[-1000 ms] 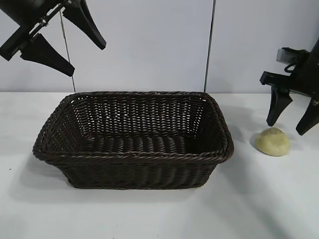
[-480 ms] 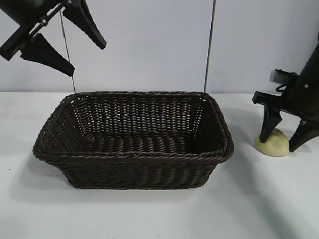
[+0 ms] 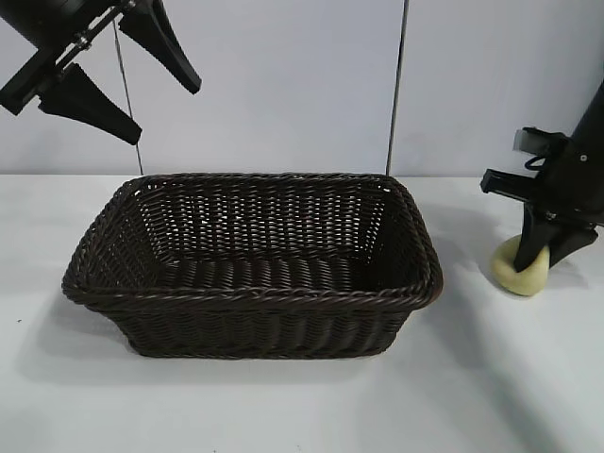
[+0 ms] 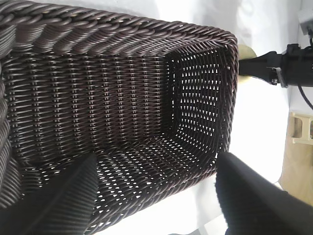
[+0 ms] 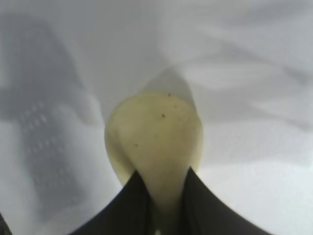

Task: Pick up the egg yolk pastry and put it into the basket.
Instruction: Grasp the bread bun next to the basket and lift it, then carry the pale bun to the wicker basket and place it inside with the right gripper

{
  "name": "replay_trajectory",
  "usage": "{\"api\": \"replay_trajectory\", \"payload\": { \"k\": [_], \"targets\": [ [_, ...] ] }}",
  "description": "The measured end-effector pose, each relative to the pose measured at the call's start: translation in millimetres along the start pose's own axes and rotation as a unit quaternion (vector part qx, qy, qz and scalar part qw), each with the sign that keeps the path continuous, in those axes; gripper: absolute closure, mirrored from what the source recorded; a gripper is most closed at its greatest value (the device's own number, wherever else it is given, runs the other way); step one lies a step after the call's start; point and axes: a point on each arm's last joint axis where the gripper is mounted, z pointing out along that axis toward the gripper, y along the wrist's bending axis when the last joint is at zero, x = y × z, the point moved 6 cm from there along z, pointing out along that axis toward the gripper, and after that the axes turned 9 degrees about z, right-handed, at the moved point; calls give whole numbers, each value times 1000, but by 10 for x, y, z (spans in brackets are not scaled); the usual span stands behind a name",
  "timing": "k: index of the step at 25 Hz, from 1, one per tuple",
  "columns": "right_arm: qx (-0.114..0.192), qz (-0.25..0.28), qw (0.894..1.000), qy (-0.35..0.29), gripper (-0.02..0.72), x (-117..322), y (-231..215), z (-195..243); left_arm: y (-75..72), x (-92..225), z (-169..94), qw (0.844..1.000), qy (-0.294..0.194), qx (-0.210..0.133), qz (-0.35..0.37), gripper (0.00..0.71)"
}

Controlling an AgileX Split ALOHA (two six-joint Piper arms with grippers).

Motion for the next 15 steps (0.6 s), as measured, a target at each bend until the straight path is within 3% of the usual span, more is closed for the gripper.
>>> {"api": "replay_trajectory", "payload": {
  "k": [10,15],
  "targets": [
    [-26,-29,995,-92,618,56,215,-940,0,0,0,1000,0,0,1,212],
    [-34,-37,994,-93,619,170,264,-1160,0,0,0,1000,0,0,2,212]
  ]
}}
